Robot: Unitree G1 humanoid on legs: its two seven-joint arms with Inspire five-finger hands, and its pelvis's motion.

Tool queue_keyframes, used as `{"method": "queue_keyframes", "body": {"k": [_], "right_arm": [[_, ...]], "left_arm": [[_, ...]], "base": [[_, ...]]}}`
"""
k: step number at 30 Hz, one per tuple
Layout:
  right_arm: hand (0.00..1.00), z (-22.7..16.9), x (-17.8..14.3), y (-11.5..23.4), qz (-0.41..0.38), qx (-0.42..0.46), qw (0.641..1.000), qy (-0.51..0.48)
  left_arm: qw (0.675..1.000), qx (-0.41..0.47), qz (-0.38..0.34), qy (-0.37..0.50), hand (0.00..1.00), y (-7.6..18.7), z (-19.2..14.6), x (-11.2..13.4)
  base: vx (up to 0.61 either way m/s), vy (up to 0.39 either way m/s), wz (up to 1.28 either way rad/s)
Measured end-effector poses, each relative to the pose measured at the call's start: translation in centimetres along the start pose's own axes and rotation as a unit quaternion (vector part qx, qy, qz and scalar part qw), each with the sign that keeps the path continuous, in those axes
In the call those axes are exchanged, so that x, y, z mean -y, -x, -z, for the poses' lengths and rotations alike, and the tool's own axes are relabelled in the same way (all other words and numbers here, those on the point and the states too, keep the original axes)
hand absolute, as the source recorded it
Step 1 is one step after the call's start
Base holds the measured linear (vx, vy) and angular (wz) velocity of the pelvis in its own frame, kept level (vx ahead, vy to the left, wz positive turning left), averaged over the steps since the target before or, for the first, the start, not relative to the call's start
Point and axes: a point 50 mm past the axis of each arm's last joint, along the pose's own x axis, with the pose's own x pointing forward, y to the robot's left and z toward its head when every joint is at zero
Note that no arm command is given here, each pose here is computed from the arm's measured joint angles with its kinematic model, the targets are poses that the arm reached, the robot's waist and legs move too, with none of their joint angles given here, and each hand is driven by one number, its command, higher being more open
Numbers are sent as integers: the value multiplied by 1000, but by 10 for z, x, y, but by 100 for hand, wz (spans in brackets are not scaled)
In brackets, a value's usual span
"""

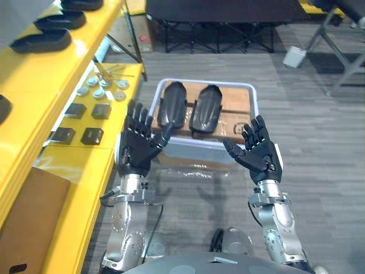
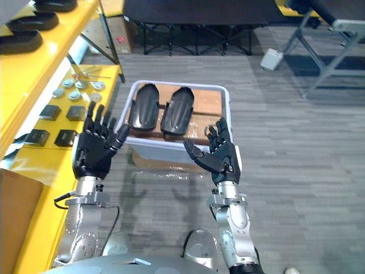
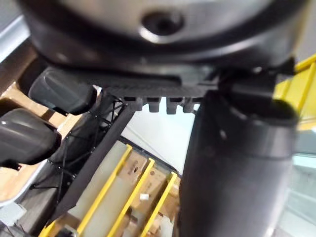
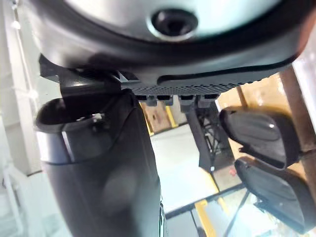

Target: Walk over and take three plastic housings, then place them on the shelf

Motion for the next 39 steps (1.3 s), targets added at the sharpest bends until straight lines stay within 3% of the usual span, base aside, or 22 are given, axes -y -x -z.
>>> {"method": "queue_keyframes", "body": {"k": [4,9,14,22,28,39], "right_arm": [[100,-9,15,-4,51,15,997,53],[100,-6,10,-14,86,12,993,78],[100,5,24,-12,176,-24,980,84],[100,7,65,-12,308,-50,945,102],[100,-32,84,-70,346,7,931,121],[100,-74,104,-145,330,-31,934,129]], "left_arm": [[1000,2,13,-1,100,3,-1,0],[999,7,32,-13,100,-1,-4,1],[999,4,43,-16,100,-1,-3,5],[999,-24,37,-19,100,4,3,2],[999,3,42,-30,100,-7,-8,1],[996,29,73,-40,100,-29,-13,9]], "base": [[244,18,7],[273,132,-28],[129,19,3],[-5,-61,9],[-111,58,12],[-39,24,16]]}}
